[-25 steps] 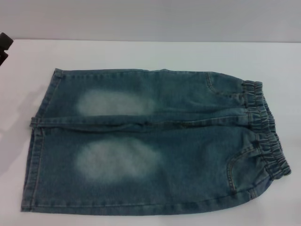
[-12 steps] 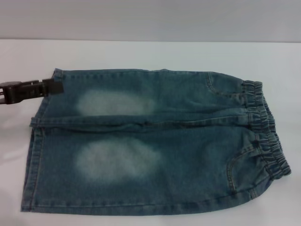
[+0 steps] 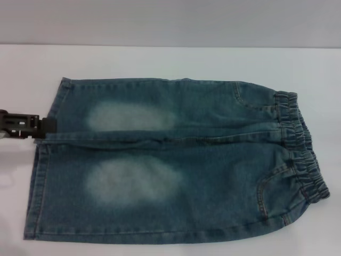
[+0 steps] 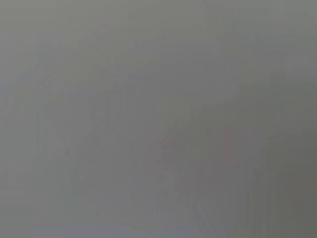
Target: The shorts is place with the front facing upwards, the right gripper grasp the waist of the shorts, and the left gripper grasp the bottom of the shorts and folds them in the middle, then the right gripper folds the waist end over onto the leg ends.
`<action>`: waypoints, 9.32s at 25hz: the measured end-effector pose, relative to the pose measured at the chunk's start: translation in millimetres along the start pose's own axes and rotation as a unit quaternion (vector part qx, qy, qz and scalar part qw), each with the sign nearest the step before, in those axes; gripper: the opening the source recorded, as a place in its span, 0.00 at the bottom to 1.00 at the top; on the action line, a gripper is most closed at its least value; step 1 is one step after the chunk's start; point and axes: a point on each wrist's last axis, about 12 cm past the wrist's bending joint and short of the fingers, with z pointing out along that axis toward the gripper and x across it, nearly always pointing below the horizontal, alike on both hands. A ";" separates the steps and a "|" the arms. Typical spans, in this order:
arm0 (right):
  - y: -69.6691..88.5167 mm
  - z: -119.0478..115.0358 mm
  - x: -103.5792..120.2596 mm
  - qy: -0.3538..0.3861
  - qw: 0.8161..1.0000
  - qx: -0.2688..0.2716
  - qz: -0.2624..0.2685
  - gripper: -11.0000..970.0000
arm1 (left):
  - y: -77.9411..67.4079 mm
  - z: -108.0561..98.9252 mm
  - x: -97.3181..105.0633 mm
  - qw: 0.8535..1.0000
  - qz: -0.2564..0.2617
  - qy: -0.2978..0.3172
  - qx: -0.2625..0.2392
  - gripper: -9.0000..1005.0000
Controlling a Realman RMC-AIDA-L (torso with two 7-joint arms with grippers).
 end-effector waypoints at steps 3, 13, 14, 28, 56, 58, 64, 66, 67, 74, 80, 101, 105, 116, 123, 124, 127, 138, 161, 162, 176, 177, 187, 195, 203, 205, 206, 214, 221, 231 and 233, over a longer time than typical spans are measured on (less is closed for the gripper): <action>-1.0 1.8 -0.3 0.004 1.000 -0.001 -0.005 0.72 | 0.9 -3.2 2.9 0.999 -0.038 0.004 -0.002 0.82; -0.6 6.1 -0.7 0.011 1.000 -0.003 -0.015 0.72 | 6.8 0.5 23.9 0.993 -0.106 0.057 -0.014 0.82; -0.6 6.4 -1.0 0.010 1.000 -0.003 -0.016 0.72 | 7.3 1.5 26.3 0.992 -0.110 0.064 -0.016 0.82; 7.8 15.8 1.4 0.021 0.999 -0.010 -0.034 0.72 | 13.3 6.6 55.7 0.982 -0.159 0.099 -0.018 0.82; 17.9 20.1 2.8 0.024 0.998 -0.034 -0.040 0.72 | 31.5 5.5 71.8 0.974 -0.153 0.134 -0.099 0.82; 18.1 20.1 2.7 0.024 0.998 -0.034 -0.040 0.72 | 31.6 5.4 71.7 0.974 -0.152 0.134 -0.100 0.82; 17.5 20.0 2.0 0.022 0.998 -0.035 -0.037 0.72 | 31.9 3.9 71.4 0.974 -0.152 0.134 -0.102 0.82; 17.0 19.7 1.8 0.021 0.998 -0.034 -0.037 0.72 | 32.5 3.7 71.7 0.974 -0.152 0.133 -0.104 0.82; 17.0 19.7 1.7 0.021 0.999 -0.034 -0.037 0.72 | 32.9 3.7 71.8 0.974 -0.152 0.132 -0.105 0.82; 17.2 19.8 1.6 0.021 0.999 -0.035 -0.036 0.72 | 34.1 4.7 72.3 0.974 -0.151 0.130 -0.108 0.82; 19.1 19.8 1.2 0.018 0.998 -0.041 -0.037 0.72 | 34.5 7.4 75.2 0.974 -0.150 0.131 -0.103 0.82; 22.6 18.6 0.3 0.011 0.998 -0.054 -0.036 0.72 | 33.4 18.4 73.9 0.976 -0.145 0.132 -0.097 0.82; 22.5 18.7 0.1 0.011 0.998 -0.054 -0.036 0.72 | 33.1 19.8 72.2 0.976 -0.143 0.131 -0.097 0.82; 21.3 18.1 -0.2 0.011 0.998 -0.053 -0.037 0.72 | 28.9 26.6 60.1 0.980 -0.124 0.126 -0.089 0.82; 21.6 18.3 -0.2 0.010 0.998 -0.054 -0.037 0.72 | 26.3 29.7 52.7 0.981 -0.115 0.126 -0.087 0.82; 21.7 18.5 -0.2 0.010 0.998 -0.054 -0.037 0.72 | 25.9 30.1 51.6 0.982 -0.114 0.126 -0.086 0.82; 22.7 19.3 -0.3 0.010 0.998 -0.055 -0.036 0.72 | 24.6 32.1 48.3 0.982 -0.110 0.128 -0.084 0.82; 26.1 22.2 -0.7 0.008 0.998 -0.059 -0.035 0.72 | 20.2 39.2 38.2 0.982 -0.101 0.135 -0.081 0.82; 29.0 27.0 -1.9 0.006 0.998 -0.057 -0.031 0.72 | 22.2 33.4 42.1 0.981 -0.092 0.148 -0.090 0.65; 28.7 26.9 -1.9 0.006 0.998 -0.056 -0.032 0.72 | 22.2 33.8 41.7 0.981 -0.091 0.149 -0.090 0.57; 36.7 28.4 -0.7 0.029 0.992 -0.114 -0.034 0.72 | 26.2 32.3 37.1 0.978 -0.097 0.141 -0.116 0.03; 38.9 29.4 -1.3 0.036 0.990 -0.132 -0.035 0.72 | 26.2 32.2 37.0 0.978 -0.097 0.141 -0.116 0.02; 63.9 57.6 -55.8 0.173 0.890 -0.422 -0.002 0.71 | 24.1 36.5 27.8 0.983 -0.091 0.115 -0.109 0.02; 89.7 70.2 -136.1 0.308 0.754 -0.575 -0.076 0.70 | 25.2 39.1 25.7 0.985 -0.088 0.098 -0.109 0.02; 124.5 72.4 -156.1 0.471 0.603 -0.598 -0.239 0.69 | 24.3 43.9 25.4 0.988 -0.092 0.077 -0.095 0.02; 130.6 69.6 -150.3 0.485 0.573 -0.602 -0.272 0.69 | 24.8 43.7 25.1 0.989 -0.094 0.069 -0.095 0.02; 133.0 68.2 -147.5 0.490 0.559 -0.605 -0.284 0.69 | 25.2 43.3 25.5 0.989 -0.095 0.066 -0.094 0.02; 144.4 58.6 -123.4 0.554 0.449 -0.595 -0.370 0.68 | 25.7 44.2 26.9 0.989 -0.099 0.059 -0.090 0.02; 150.4 57.1 -109.5 0.591 0.404 -0.560 -0.418 0.67 | 24.7 47.0 27.4 0.990 -0.099 0.057 -0.085 0.02; 154.4 55.8 -88.6 0.589 0.399 -0.529 -0.463 0.66 | 25.5 49.8 32.3 0.990 -0.107 0.049 -0.078 0.02; 155.5 54.9 -84.4 0.588 0.396 -0.528 -0.468 0.66 | 25.8 49.5 32.8 0.990 -0.108 0.047 -0.078 0.02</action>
